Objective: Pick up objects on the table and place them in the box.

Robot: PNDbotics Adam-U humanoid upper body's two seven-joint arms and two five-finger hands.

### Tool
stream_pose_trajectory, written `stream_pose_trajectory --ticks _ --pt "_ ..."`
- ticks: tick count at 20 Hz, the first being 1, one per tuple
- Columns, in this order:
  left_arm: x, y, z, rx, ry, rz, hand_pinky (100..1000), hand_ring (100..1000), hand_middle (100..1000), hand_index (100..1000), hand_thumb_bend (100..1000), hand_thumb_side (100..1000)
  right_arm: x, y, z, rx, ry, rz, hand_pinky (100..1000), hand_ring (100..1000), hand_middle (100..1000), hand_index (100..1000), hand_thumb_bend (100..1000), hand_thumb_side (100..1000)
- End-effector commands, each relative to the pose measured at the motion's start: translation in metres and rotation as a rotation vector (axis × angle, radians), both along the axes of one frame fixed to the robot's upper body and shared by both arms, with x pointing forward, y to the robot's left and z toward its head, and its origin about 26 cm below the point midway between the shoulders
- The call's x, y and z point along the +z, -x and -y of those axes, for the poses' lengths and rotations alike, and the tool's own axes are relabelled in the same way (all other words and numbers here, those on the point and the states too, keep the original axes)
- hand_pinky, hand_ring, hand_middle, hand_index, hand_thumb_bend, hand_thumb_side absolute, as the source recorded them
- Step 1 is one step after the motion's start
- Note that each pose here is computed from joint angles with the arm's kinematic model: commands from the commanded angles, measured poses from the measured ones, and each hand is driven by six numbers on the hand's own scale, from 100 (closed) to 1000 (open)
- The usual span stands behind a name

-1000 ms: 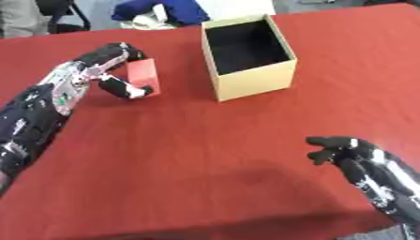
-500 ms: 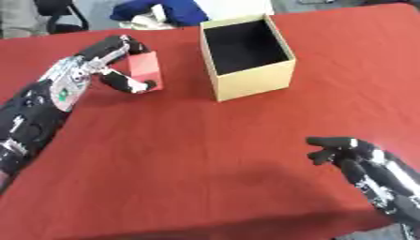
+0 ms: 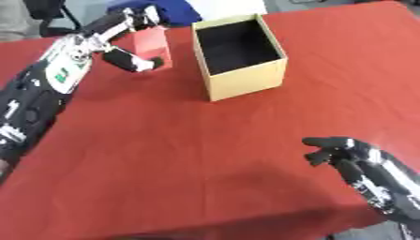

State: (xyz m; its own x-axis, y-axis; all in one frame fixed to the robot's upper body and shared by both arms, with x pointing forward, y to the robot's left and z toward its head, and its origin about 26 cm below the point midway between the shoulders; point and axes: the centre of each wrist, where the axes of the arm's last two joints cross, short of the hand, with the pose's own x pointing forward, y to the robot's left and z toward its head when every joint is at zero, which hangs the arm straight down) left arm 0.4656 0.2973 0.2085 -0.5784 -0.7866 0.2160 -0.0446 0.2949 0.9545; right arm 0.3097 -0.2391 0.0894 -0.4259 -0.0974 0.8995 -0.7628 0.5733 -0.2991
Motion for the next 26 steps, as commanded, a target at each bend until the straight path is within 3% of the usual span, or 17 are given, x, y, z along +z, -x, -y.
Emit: stream_pose_trajectory --ticks 1,7,14,17,21,26 --pt "0.027 -0.001 0.004 -0.025 0.001 0.056 952 493 316 721 272 253 0.009 -0.002 -0.007 0.047 0.000 0.026 848 934 589 825 100 550" --pt "0.043 -0.005 0.013 -0.048 0.007 0.092 950 500 329 724 266 247 0.016 -0.005 -0.023 0.138 0.006 0.037 849 934 589 825 100 552" --pt "0.043 -0.010 0.014 -0.030 -0.018 0.097 964 512 356 733 262 276 0.020 -0.006 -0.035 0.209 0.023 0.046 849 935 589 825 100 559" --pt "0.038 -0.011 0.015 -0.028 -0.034 0.091 972 530 407 746 267 288 0.020 -0.006 -0.037 0.212 0.028 0.048 849 935 589 825 100 561" --pt "0.033 -0.012 0.015 -0.027 -0.051 0.089 1000 593 555 792 285 328 0.020 -0.007 -0.036 0.206 0.031 0.052 850 935 589 825 100 561" --pt "0.030 -0.011 0.016 -0.043 -0.049 0.091 1000 689 734 843 360 495 0.019 -0.007 -0.035 0.201 0.031 0.050 850 936 589 825 100 560"
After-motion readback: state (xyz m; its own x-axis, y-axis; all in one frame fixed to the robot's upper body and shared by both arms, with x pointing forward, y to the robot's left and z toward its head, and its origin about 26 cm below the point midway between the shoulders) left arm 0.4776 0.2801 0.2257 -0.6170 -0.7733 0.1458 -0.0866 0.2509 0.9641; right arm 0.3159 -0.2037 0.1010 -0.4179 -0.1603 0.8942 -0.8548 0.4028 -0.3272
